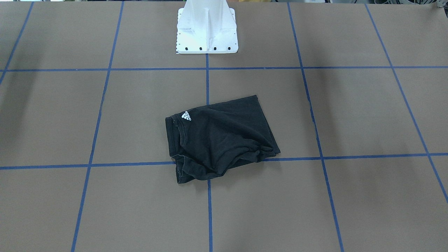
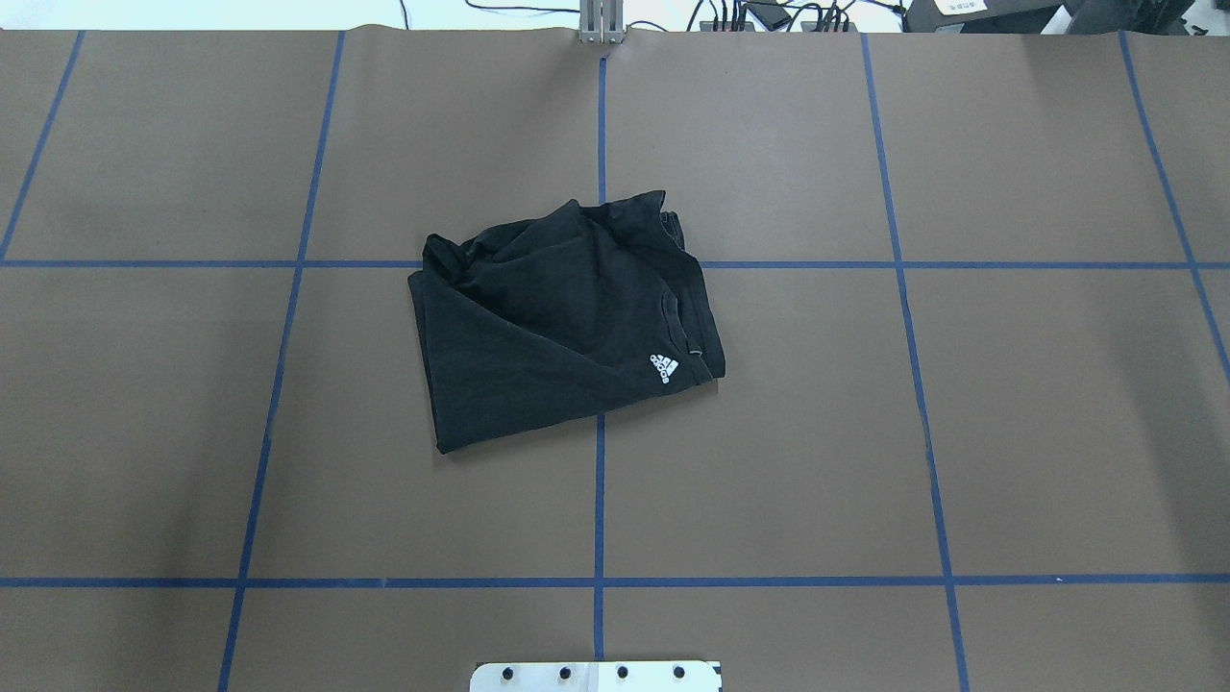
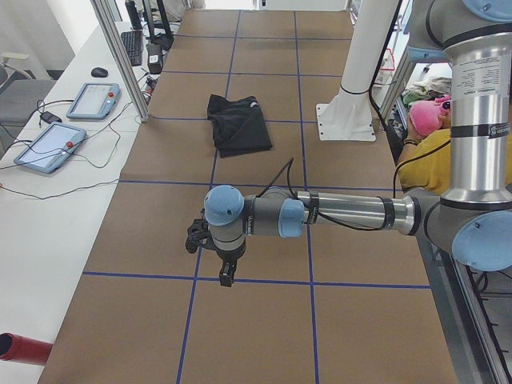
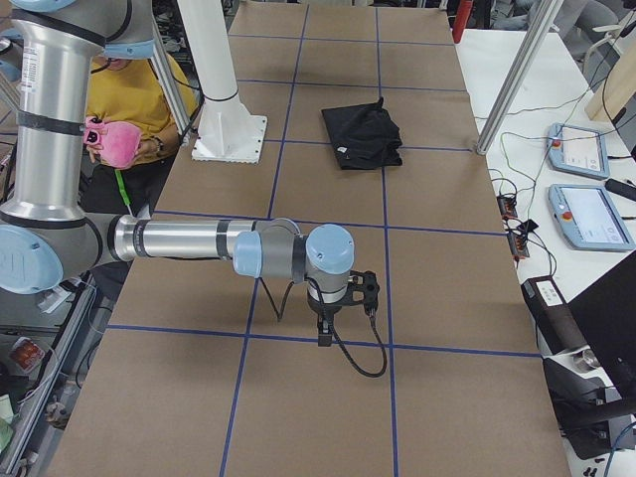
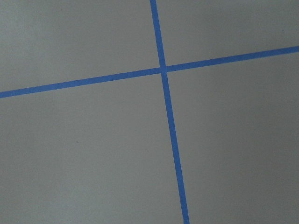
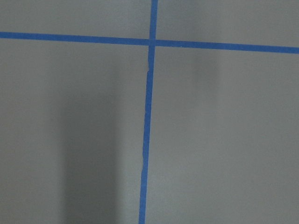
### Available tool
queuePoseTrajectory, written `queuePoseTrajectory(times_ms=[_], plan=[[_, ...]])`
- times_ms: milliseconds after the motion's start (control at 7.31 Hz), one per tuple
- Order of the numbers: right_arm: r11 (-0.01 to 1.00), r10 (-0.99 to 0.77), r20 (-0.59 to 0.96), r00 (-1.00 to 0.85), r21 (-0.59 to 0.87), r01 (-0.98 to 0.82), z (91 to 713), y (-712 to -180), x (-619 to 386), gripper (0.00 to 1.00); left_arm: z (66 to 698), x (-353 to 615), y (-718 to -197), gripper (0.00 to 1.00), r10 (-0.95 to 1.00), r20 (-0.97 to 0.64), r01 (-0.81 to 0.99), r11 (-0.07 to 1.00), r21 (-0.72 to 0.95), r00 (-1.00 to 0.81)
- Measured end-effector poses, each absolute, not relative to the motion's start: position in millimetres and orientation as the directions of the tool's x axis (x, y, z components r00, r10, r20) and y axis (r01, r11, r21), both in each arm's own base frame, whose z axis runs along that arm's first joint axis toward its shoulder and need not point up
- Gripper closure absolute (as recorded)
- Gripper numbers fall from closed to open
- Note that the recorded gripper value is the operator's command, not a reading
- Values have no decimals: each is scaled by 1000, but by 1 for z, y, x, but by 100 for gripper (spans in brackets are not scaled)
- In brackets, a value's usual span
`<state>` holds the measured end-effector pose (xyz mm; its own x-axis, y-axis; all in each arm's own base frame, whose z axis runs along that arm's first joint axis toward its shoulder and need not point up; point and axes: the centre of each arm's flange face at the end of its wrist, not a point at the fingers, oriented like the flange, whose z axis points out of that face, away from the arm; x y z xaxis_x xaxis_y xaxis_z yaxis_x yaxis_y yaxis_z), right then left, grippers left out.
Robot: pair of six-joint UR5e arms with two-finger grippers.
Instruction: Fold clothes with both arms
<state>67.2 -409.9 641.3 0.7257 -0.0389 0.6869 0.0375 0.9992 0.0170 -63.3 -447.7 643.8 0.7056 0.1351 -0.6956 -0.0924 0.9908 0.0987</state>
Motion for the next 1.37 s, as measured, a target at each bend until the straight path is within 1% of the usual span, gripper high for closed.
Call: queuePoseTrajectory(times_ms=[684,957,1368], plan=[[999,-32,687,726,15,30,640,-407,67,0,668,-62,-426,0,97,-702,-94,995,43,706],[999,-34,687,726,19,28,637,-408,67,0,680,-62,-423,0,81,-704,-95,995,19,705],[999,-33,687,726,19,28,637,-407,67,0,680,-62,-424,0,84,-705,-97,995,22,704]])
